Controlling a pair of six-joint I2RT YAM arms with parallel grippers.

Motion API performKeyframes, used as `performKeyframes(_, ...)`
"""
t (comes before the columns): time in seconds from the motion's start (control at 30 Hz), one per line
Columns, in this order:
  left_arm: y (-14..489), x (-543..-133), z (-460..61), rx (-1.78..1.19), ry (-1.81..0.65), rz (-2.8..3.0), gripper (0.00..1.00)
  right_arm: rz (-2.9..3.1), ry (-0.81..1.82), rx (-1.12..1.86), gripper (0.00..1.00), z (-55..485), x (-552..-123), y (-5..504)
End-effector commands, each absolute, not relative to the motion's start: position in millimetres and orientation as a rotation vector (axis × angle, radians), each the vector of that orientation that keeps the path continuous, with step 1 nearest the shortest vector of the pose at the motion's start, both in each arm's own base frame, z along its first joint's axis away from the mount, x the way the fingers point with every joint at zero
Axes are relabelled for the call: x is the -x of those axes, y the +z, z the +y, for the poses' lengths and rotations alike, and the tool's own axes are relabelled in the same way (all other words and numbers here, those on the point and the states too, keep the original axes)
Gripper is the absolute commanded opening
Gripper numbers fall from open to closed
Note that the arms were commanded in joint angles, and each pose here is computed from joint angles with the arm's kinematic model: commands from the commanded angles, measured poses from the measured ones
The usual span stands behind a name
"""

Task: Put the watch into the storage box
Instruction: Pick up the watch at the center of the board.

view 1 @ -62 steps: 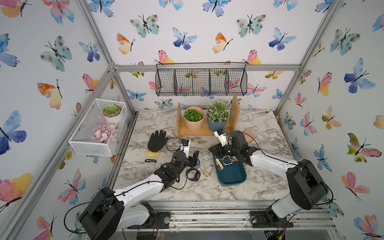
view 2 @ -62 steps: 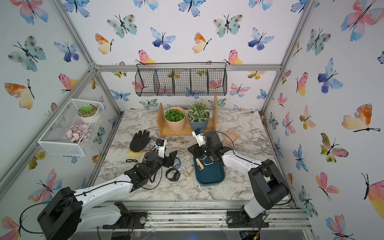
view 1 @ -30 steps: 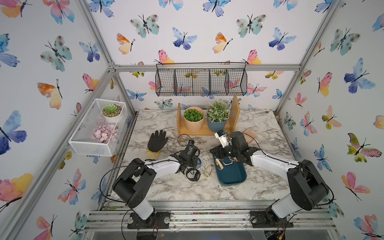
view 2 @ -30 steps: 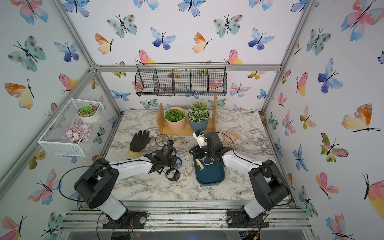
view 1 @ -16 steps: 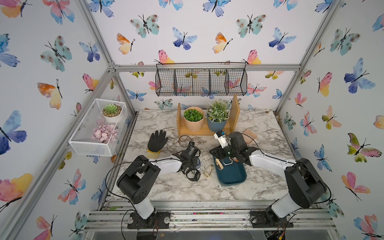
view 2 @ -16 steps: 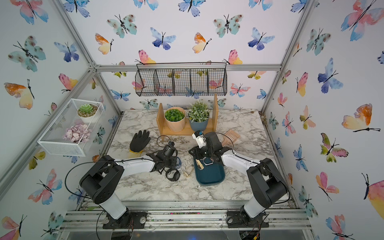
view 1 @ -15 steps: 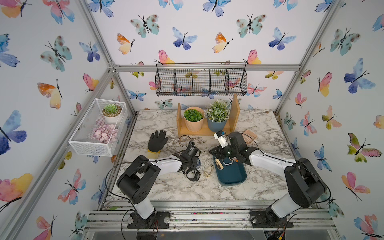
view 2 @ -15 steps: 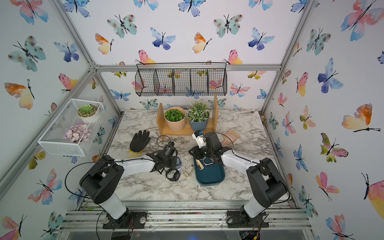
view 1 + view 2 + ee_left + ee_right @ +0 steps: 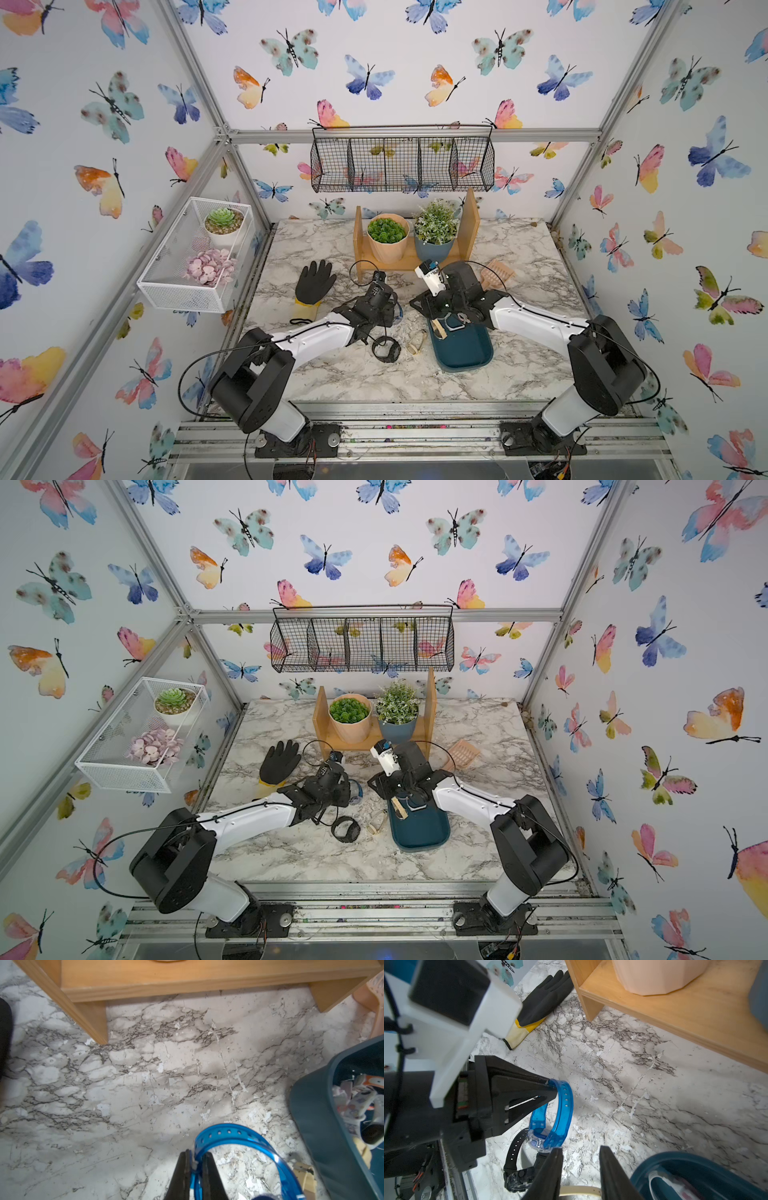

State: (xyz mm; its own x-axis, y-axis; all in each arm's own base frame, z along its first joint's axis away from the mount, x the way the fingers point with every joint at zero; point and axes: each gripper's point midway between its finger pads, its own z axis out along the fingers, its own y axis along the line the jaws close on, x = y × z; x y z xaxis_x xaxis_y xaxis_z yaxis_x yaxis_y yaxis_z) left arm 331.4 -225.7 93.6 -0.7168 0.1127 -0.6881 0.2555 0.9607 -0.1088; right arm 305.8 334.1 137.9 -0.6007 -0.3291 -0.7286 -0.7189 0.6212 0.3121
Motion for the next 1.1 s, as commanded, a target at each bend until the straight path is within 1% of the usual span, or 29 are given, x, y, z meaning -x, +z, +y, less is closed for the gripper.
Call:
performKeyframes(0.0,98,-331,-223,-0.28,-0.2,2.37,0.0,2.216,0.684,0.842,0.38,337,-309,138)
performKeyframes(0.17,103,-328,-225,-0.274,-0.225,2.36,0.0,2.203,0.692,0.87,0.41,348,-305,140)
performKeyframes(0.3,108,-325,-232,-0.279,-0.266,2.36,0.0,2.22,0.702,0.873,0.42,353,-304,131)
performKeyframes(0.67,131,-316,-256,-0.32,-0.401,2.313,0.0,2.267,0.724,0.851,0.43,359,-304,109)
performKeyframes(0.7,133,-315,-257,-0.321,-0.413,2.305,0.0,2.268,0.726,0.847,0.41,359,-304,108)
performKeyframes(0.8,136,-313,-256,-0.313,-0.422,2.295,0.0,2.274,0.728,0.845,0.27,358,-303,106)
performKeyframes(0.87,138,-313,-254,-0.305,-0.422,2.287,0.0,2.275,0.728,0.846,0.2,358,-303,106)
performKeyframes(0.9,139,-313,-254,-0.305,-0.427,2.285,0.0,2.274,0.73,0.845,0.14,358,-303,106)
performKeyframes(0.97,141,-312,-254,-0.303,-0.433,2.28,0.01,2.273,0.729,0.846,0.06,358,-303,106)
performKeyframes(1.0,141,-312,-255,-0.305,-0.436,2.279,0.07,2.273,0.727,0.845,0.03,358,-303,107)
performKeyframes(1.03,141,-312,-256,-0.312,-0.437,2.277,0.22,2.274,0.724,0.838,0.02,357,-303,107)
performKeyframes(1.07,142,-312,-256,-0.313,-0.435,2.272,0.42,2.273,0.721,0.835,0.02,357,-303,108)
